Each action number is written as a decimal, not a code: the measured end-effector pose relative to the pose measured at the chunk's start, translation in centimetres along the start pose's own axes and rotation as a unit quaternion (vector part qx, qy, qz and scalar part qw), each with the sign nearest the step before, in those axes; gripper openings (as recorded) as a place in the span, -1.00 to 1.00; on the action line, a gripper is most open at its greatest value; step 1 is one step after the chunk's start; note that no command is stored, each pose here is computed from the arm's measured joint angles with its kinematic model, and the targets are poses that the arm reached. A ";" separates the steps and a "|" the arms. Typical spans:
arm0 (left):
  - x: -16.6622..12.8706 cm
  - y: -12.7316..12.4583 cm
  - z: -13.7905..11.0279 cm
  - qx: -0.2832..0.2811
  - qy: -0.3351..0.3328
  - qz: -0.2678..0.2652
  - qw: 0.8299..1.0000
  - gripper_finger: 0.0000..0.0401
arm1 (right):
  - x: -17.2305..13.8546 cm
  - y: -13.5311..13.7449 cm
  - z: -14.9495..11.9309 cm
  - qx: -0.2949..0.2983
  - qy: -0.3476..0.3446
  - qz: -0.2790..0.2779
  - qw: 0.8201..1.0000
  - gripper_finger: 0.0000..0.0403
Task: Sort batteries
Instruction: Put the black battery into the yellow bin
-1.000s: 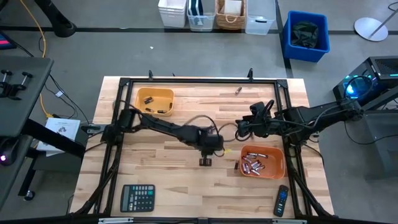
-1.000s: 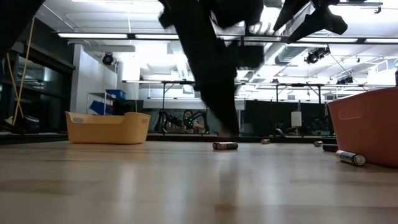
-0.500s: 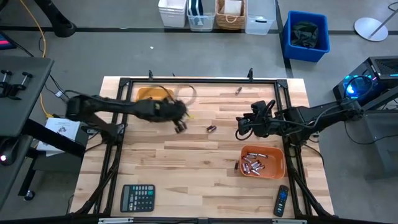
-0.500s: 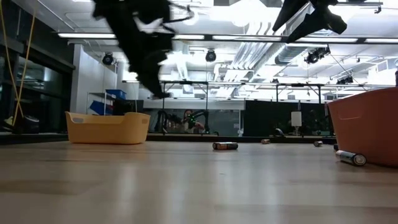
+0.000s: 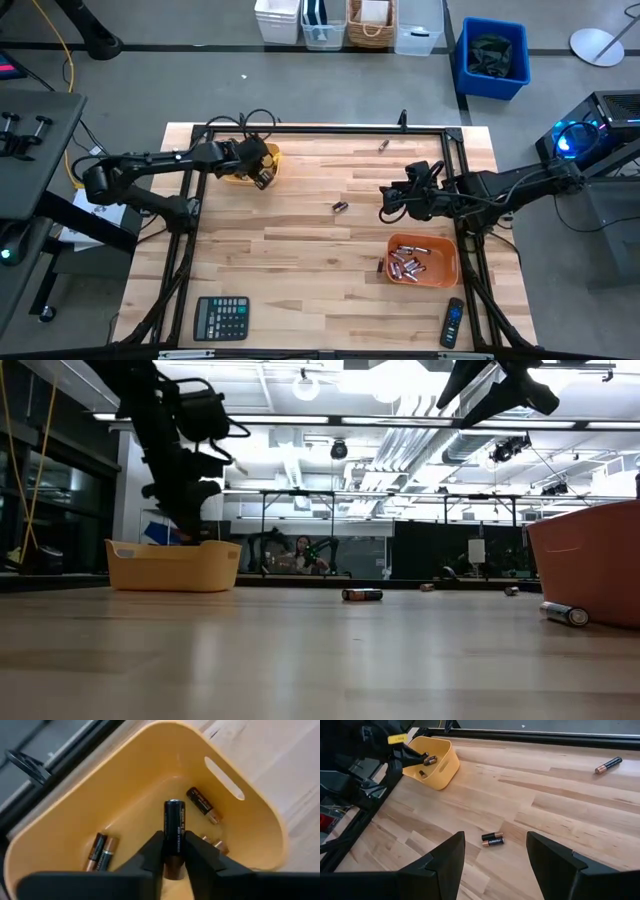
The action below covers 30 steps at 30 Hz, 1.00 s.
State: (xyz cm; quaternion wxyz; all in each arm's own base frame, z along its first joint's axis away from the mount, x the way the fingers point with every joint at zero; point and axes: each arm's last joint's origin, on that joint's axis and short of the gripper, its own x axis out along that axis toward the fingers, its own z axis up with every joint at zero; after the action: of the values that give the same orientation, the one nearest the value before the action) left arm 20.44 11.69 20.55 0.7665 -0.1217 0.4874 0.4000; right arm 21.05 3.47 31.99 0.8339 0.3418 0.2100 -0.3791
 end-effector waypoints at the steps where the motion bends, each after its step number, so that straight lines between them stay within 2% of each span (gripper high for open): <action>1: 0.1 0.1 0.0 -0.003 0.002 -0.005 1.000 -0.61 | 0.0 0.0 0.0 0.002 0.001 0.000 1.000 0.03; 6: 0.1 0.1 0.6 -0.006 -0.010 -0.052 0.999 -0.06 | 0.0 0.0 0.0 0.007 0.007 0.003 1.000 0.03; 8: -0.1 0.0 1.0 -0.009 -0.019 -0.071 0.997 0.10 | 0.0 0.0 0.0 0.011 0.008 0.003 1.000 0.03; 11: -0.7 -0.2 1.6 -0.009 -0.033 -0.078 0.996 0.23 | 0.0 0.0 0.0 0.012 0.007 0.004 1.000 0.03; 18: -3.1 -1.2 4.2 -0.009 -0.098 -0.119 0.988 0.26 | 0.0 0.2 0.0 0.017 0.008 0.011 1.000 0.03; 24: -5.2 -2.7 6.3 -0.012 -0.187 -0.157 0.970 0.27 | 0.0 0.2 0.0 0.018 0.011 0.014 1.000 0.03; 26: -5.6 -3.5 6.5 -0.007 -0.199 -0.169 0.965 0.27 | 0.0 0.2 0.0 0.018 0.011 0.014 1.000 0.03; 30: -5.2 -6.2 6.1 0.022 -0.180 -0.190 0.965 0.27 | 0.0 0.2 0.0 0.018 0.010 0.013 1.000 0.03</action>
State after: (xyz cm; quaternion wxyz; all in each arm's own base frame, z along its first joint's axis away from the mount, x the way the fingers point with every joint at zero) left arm 27.90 8.64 26.70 0.9061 -0.1210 0.3178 0.2516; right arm 21.24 3.52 32.08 0.8303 0.3631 0.2076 -0.3684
